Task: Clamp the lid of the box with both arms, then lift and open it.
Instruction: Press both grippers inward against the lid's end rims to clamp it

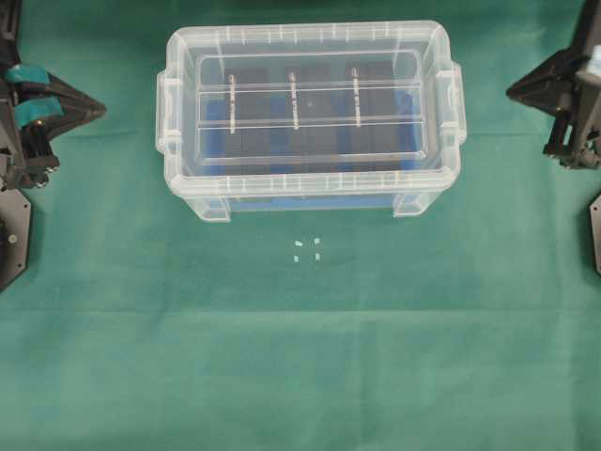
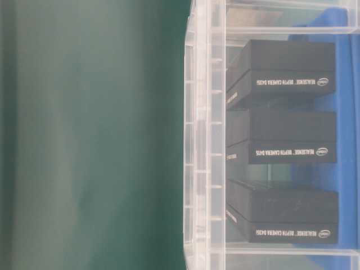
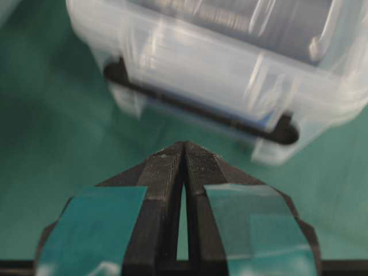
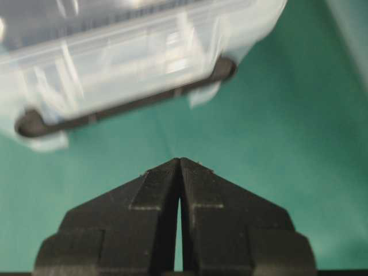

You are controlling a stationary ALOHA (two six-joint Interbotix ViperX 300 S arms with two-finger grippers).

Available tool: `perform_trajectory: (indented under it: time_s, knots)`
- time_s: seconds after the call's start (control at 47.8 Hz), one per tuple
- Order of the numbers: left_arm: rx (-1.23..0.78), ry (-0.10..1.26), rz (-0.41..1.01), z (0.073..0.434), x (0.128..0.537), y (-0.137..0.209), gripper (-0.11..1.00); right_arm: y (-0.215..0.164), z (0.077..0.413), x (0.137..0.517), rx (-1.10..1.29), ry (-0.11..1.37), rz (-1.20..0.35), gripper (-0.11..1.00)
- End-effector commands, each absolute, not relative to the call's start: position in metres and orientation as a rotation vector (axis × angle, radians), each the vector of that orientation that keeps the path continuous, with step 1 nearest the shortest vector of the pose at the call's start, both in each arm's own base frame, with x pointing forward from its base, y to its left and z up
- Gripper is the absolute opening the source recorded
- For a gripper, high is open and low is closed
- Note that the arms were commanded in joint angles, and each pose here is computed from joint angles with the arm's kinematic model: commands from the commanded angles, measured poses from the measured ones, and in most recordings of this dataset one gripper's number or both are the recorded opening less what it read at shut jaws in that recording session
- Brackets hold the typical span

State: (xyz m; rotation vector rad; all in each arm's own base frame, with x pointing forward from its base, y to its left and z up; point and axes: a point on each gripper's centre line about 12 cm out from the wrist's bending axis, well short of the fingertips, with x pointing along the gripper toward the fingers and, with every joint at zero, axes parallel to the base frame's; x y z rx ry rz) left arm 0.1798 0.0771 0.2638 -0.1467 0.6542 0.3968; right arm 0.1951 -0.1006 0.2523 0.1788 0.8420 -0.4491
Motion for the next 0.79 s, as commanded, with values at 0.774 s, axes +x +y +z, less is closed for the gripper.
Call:
perform_trajectory:
  time_s: [0.774]
  knots:
    - [-0.076, 0.888, 0.329, 0.265, 0.192, 0.08, 0.01, -0.102, 0.241, 0.2, 0.121, 1.052, -0.375, 0.0]
